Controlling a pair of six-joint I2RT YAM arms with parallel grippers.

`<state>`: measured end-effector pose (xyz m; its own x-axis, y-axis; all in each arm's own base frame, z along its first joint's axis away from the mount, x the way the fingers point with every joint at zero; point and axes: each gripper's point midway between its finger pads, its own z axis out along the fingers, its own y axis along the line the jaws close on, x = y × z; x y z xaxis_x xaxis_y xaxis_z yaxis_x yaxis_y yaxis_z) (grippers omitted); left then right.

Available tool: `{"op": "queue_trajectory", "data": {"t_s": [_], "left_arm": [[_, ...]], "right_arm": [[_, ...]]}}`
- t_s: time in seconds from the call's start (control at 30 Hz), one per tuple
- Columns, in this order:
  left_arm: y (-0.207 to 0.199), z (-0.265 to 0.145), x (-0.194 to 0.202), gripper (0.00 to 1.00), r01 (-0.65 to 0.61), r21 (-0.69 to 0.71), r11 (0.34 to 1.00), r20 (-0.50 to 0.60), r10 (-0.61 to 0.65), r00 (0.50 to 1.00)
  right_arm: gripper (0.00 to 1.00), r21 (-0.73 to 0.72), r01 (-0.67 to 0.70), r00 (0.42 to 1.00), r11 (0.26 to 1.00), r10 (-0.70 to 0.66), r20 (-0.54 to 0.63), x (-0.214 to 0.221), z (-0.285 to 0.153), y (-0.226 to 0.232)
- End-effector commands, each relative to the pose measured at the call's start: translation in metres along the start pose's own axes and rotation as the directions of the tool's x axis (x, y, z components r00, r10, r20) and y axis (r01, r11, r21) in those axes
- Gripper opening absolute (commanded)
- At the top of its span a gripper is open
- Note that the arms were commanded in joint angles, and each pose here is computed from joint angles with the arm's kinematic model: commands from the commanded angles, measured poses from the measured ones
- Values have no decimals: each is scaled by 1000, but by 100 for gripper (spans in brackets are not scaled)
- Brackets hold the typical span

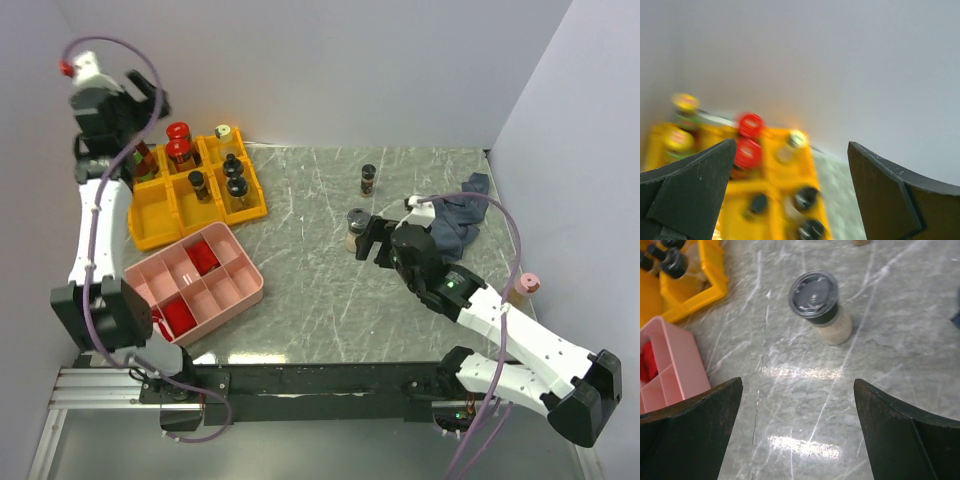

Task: Organize the condiment bottles
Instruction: Place the bottle in the storage box, then pick up the bottle from the corner of the board.

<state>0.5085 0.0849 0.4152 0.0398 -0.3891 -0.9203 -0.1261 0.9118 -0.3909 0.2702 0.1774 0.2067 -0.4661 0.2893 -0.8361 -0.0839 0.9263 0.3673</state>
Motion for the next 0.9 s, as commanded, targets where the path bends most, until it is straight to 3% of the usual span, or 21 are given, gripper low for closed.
{"op": "queue_trajectory", "data": {"t_s": [0.0, 0.07, 0.1, 0.13, 0.2, 0.37, 0.5, 0.7, 0.87], "left_arm": [[-82, -53, 62, 99, 25, 152, 988, -166, 1, 986], [-103, -83, 83, 100, 25, 202, 979, -195, 15, 981], [-124, -98, 101, 99, 42, 238, 970, -227, 13, 974], [-141, -117, 94, 99, 58, 303, 951, -193, 2, 981], [-160, -144, 148, 99, 65, 354, 933, -266, 33, 963], [-179, -189, 210, 99, 58, 395, 917, -357, 94, 929], [-213, -229, 259, 99, 104, 537, 837, -408, 150, 901], [-245, -261, 281, 99, 35, 625, 780, -357, 246, 901], [-240, -274, 299, 100, 26, 677, 735, -311, 254, 916]], "right_arm": [[100, 153, -132, 990, 979, 122, 72, -32, -8, -13], [100, 246, -159, 987, 956, 148, 62, -25, -8, -28], [100, 295, -253, 966, 921, 225, 128, -33, -10, -35], [100, 326, -282, 958, 902, 249, 142, -31, -11, -41], [100, 396, -332, 943, 857, 291, 160, -26, -14, -52], [100, 512, -329, 944, 794, 285, 166, -17, -15, -70], [100, 614, -394, 919, 684, 301, 254, -18, -22, -96], [100, 749, -392, 920, 535, 238, 311, -18, -34, -141], [100, 815, -440, 898, 377, 199, 393, -23, -59, -178]]}}
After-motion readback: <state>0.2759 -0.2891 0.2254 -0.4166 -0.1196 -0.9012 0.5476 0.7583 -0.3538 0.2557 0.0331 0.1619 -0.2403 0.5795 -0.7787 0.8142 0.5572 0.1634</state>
